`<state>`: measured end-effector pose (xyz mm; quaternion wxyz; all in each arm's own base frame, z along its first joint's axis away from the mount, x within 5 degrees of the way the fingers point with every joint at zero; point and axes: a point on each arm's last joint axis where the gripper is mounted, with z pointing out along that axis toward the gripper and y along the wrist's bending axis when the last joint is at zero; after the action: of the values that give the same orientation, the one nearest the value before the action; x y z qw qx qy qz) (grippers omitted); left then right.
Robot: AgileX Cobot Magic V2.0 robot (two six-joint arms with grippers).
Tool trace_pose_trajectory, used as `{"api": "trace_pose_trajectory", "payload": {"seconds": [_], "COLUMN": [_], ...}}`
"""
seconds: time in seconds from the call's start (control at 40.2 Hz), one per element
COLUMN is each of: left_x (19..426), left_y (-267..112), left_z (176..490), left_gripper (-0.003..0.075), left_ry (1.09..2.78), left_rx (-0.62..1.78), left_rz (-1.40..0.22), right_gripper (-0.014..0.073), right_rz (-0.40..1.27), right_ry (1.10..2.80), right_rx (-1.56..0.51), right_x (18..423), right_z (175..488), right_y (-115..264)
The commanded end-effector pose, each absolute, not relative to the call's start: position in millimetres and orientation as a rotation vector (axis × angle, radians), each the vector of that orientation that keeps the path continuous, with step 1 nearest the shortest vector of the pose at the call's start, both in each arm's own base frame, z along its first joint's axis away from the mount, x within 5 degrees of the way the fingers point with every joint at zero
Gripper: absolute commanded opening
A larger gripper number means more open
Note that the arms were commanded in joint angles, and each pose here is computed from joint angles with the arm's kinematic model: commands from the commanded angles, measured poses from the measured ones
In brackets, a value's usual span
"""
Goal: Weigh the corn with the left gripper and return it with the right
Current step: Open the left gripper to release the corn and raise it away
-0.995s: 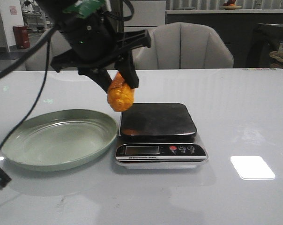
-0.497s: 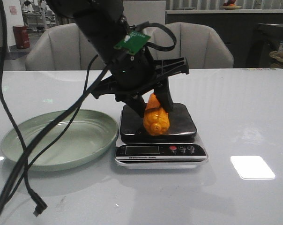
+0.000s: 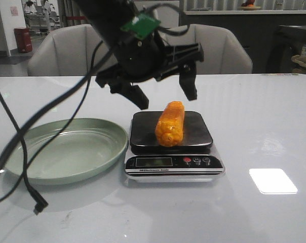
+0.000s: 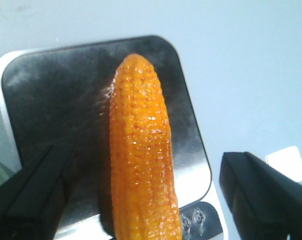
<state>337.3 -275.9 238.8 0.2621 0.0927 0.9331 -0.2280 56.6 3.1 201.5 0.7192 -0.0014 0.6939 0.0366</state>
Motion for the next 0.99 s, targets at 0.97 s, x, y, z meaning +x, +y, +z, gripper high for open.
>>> {"api": "trace_pose_trajectory", "payload": {"seconds": [0.97], "left_x": [138.8], "left_y": [-104.4], "left_z": [359.0], "left_gripper": [0.0637], "left_ry": [1.884], "left_rx": [0.397], "left_rz": [-0.564], "right_gripper": [0.0165], "right_rz": [0.057], "right_ry": [1.432], "right_rx": [-0.012], "right_x": [54.5], "right_z": [209.4], "right_y": [2.3]}}
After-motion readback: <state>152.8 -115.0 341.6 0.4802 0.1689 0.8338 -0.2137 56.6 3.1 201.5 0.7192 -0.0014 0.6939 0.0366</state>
